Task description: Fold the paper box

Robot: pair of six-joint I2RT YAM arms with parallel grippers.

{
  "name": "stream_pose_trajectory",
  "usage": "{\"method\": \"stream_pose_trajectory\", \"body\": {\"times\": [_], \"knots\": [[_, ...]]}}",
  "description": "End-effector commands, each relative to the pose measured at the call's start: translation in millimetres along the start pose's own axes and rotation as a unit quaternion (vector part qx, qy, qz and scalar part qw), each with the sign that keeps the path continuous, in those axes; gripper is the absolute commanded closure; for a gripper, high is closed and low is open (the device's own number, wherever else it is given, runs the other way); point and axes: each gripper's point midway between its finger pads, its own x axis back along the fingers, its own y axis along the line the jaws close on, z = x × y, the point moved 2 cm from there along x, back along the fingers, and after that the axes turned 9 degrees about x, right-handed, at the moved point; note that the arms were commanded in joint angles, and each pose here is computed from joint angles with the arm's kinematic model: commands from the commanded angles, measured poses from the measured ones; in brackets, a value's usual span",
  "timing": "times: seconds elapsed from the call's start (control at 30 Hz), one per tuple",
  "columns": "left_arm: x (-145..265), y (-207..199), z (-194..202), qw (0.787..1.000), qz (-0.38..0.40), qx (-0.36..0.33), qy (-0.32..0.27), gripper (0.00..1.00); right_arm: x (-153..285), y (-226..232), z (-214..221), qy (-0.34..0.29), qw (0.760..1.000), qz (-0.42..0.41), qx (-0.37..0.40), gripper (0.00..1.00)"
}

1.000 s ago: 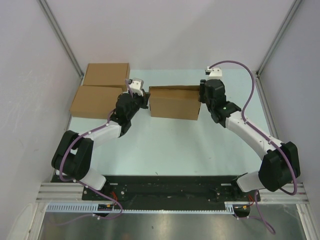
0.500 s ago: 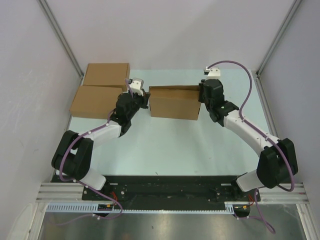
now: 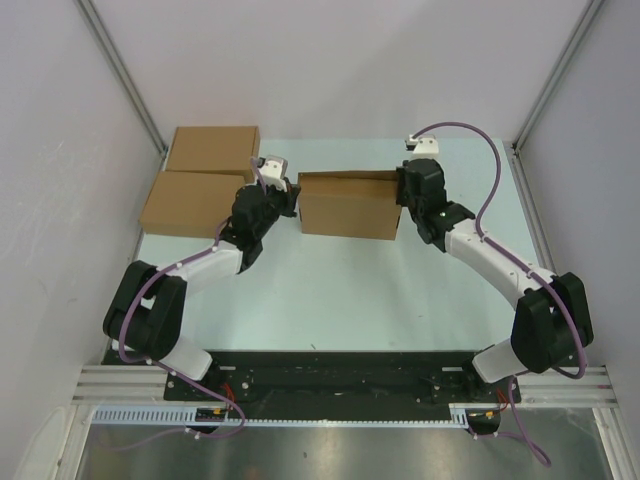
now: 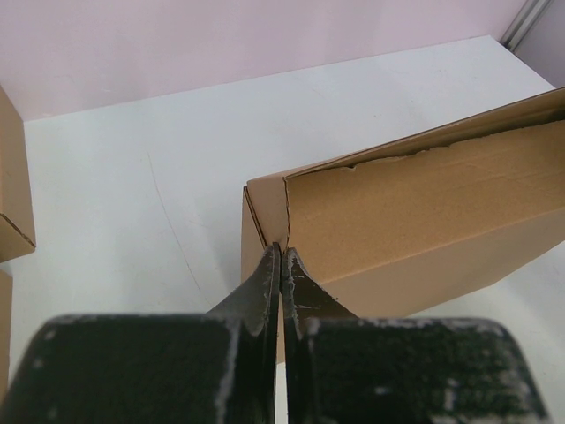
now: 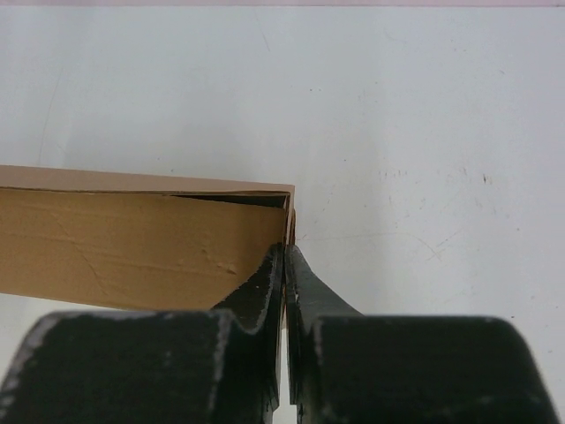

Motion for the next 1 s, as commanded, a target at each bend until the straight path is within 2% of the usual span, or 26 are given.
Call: {"method": "stream_pose_trajectory", "body": {"times": [0.0, 0.5, 0.97], "knots": [[15.7, 3.1, 80.2, 0.989, -0.006, 0.011, 0.148, 1.00, -2.4, -0.7, -8.5, -0.019, 1.000, 0.006, -0.004, 1.00], [16.1, 3.0, 81.9, 0.989, -0.007, 0.012, 0.150, 1.00, -0.3, -0.1, 15.8, -0.008, 1.000, 0.007, -0.005, 1.00], [15.8, 3.9, 83.6, 0.988, -0.010, 0.014, 0.153, 1.00, 4.5, -3.0, 56.2, 0.023, 1.000, 0.008, -0.005, 1.00]]}}
